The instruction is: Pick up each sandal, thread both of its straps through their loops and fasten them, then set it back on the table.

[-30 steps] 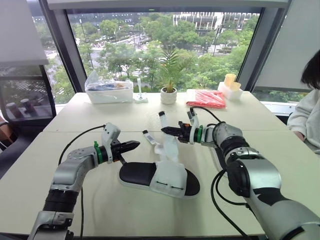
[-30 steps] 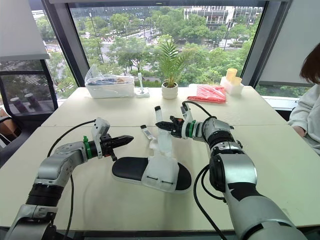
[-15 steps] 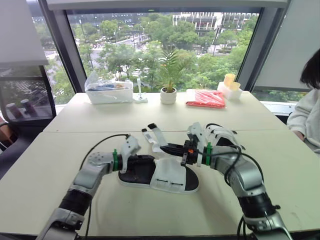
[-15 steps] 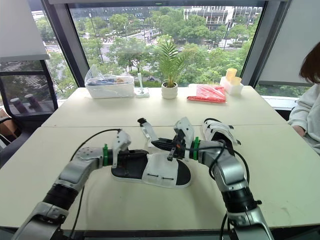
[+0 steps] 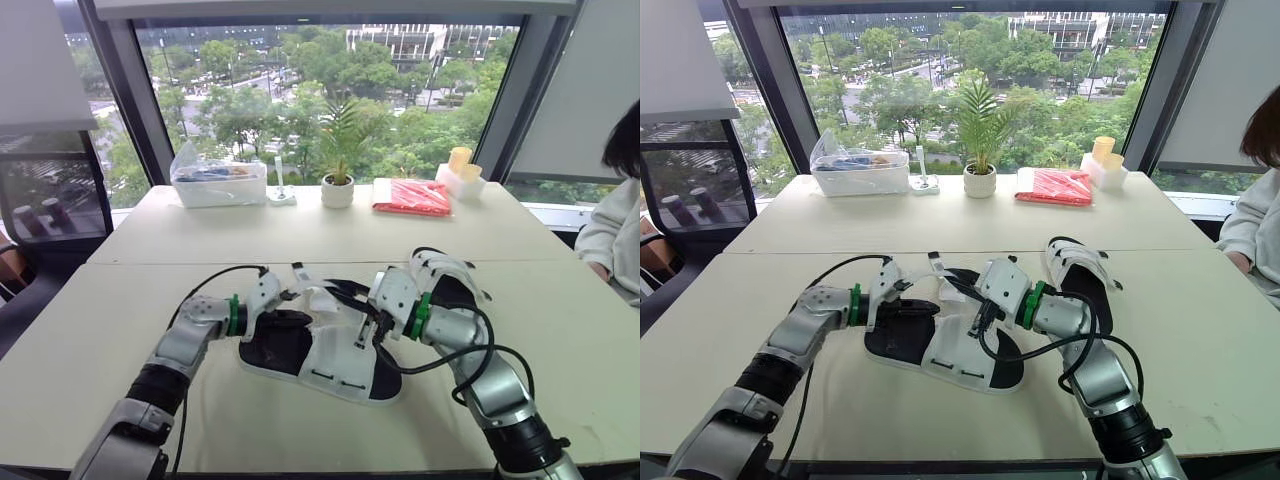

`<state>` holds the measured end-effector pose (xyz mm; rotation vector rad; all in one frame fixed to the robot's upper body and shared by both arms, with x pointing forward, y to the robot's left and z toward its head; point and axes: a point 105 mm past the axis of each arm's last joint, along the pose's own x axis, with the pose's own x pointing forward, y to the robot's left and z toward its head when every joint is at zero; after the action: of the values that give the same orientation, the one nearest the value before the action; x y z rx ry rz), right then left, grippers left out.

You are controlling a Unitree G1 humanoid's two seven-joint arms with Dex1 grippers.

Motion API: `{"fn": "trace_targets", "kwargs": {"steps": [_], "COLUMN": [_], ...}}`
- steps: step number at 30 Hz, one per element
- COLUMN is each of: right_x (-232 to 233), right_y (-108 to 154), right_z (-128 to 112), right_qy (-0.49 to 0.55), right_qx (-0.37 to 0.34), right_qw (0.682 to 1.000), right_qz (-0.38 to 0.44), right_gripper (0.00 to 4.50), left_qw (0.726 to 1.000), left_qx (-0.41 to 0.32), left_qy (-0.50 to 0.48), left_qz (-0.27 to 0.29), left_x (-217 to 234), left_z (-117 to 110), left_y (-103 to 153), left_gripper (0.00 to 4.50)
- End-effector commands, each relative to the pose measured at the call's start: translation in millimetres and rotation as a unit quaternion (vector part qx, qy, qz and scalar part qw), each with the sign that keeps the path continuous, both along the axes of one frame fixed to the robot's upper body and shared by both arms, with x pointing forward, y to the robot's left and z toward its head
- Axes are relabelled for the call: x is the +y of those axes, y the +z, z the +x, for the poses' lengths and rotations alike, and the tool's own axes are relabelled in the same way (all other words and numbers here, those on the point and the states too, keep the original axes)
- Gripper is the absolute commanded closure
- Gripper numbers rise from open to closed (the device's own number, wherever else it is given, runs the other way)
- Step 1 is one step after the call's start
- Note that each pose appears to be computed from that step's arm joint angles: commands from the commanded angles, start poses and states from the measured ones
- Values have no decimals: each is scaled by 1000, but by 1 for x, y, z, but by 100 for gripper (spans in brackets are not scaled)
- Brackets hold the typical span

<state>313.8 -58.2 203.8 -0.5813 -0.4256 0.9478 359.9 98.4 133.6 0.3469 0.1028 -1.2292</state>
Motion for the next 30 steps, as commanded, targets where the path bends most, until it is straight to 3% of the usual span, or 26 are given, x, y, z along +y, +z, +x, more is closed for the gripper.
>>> {"fn": "trace_targets", "kwargs": {"steps": [1, 5, 7, 9, 15, 18, 22, 27, 30], "right_x": [3, -3, -8, -15, -57, -77, -90, -93, -98], "right_y": [10, -15, -24, -21, -23, -32, -50, -34, 0], "right_z": [-4, 11, 28, 49, 107, 117, 107, 95, 74], "right_qy": [3, -25, -62, -105, -280, -337, -367, -340, -289], "right_qx": [-10, 100, 164, 218, 320, 381, 471, 460, 389], "right_qw": [1000, 995, 984, 966, 884, 829, 765, 788, 853], "right_qz": [12, 11, 35, 94, 196, 232, 239, 229, 196], "right_gripper": [447, 447, 391, 311, 3, 3, 3, 3, 3], "left_qw": [1000, 1000, 1000, 1000, 1000, 1000, 1000, 1000, 1000], "left_qx": [-16, -16, -17, -18, -20, -19, -18, -16, -15], "left_qy": [-8, -6, -5, -4, -2, -3, -5, -8, -10], "left_qz": [-16, -13, -12, -12, -13, -14, -15, -16, -20], "left_x": [2, 4, 4, 4, 4, 1, -1, -4, -5], "left_z": [-4, -6, -6, -6, -6, -6, -7, -7, -6], "left_y": [17, 17, 17, 18, 18, 17, 15, 12, 14], "left_gripper": [450, 450, 450, 450, 450, 450, 450, 450, 450]}}
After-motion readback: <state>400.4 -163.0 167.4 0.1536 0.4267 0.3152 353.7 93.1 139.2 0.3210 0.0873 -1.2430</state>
